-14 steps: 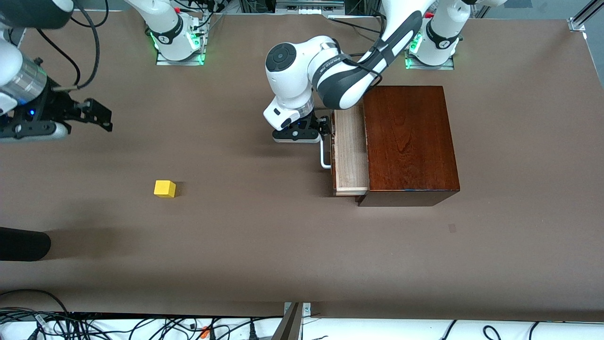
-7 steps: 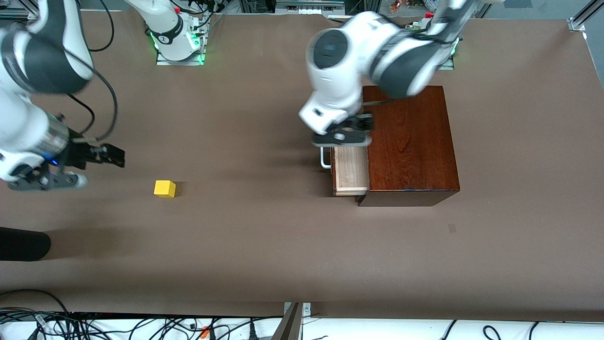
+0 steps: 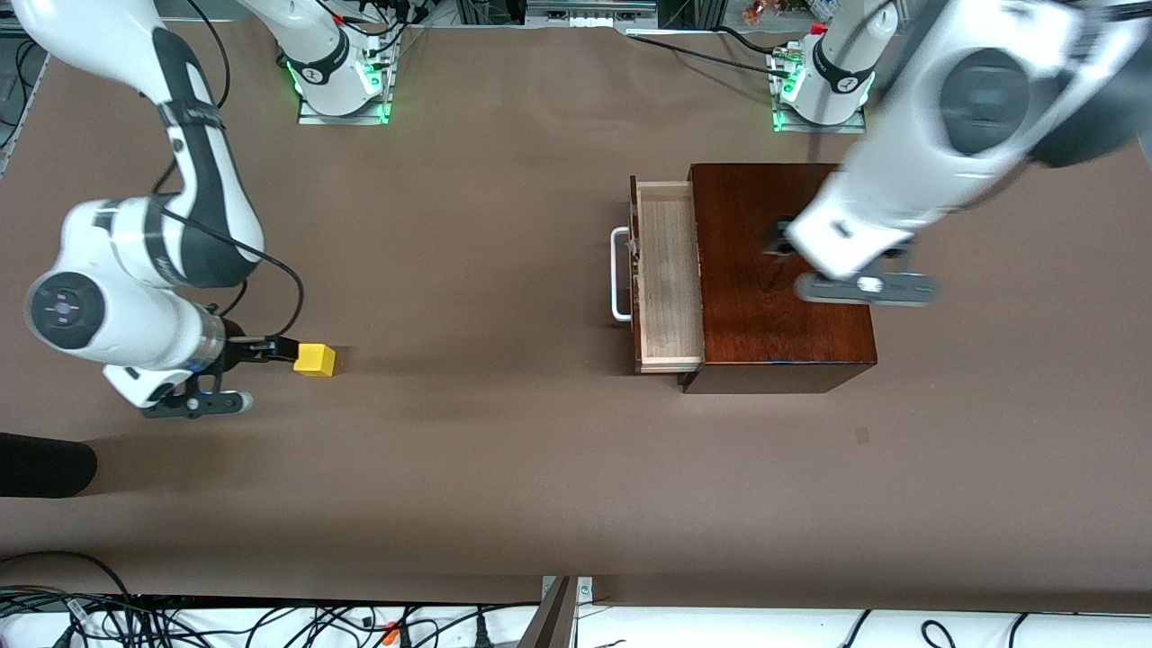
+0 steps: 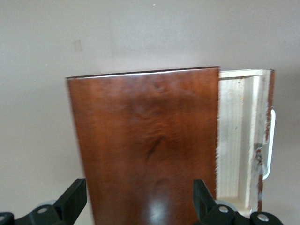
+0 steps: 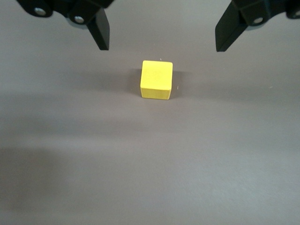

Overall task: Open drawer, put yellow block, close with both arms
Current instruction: 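Reach the right gripper to the yellow cube while the left gripper withdraws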

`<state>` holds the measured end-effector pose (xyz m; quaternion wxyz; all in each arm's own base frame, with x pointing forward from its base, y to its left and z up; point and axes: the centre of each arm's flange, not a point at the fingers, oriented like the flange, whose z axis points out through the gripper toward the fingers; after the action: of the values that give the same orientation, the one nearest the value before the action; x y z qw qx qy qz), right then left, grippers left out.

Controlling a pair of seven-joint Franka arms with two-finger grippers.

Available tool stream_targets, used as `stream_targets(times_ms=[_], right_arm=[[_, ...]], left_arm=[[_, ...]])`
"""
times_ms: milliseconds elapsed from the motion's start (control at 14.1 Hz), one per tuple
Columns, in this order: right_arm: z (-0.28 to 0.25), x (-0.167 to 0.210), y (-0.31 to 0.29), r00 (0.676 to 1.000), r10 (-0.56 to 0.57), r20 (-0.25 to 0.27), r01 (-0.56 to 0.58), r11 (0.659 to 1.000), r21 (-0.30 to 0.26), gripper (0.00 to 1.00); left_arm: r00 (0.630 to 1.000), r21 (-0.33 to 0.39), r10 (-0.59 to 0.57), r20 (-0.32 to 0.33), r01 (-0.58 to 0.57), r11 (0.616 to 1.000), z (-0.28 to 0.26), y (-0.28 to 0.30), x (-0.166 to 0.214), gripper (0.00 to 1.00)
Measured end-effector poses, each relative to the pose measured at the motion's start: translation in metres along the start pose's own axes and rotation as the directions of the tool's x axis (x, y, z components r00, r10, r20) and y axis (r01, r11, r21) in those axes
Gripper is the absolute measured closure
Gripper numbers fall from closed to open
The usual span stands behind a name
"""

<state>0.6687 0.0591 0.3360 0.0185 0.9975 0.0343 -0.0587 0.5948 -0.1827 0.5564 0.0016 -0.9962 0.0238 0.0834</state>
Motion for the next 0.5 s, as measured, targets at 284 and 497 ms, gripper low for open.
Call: stream_targets(times_ms=[284, 497], right_arm=[[0.064, -0.015, 0.002, 0.999, 0.008, -0.037, -0.007, 1.000, 0.005, 0.00], [0.103, -0.029, 0.003, 0.995, 0.011, -0.095, -0.010, 1.000, 0.008, 0.00]], left_arm=[[0.998, -0.061, 0.063, 0.000, -0.062, 0.996, -0.012, -0.091, 0.007, 0.00], [0.997, -0.038, 0.077, -0.008, -0.078, 0.996, -0.020, -0.116, -0.004, 0.00]])
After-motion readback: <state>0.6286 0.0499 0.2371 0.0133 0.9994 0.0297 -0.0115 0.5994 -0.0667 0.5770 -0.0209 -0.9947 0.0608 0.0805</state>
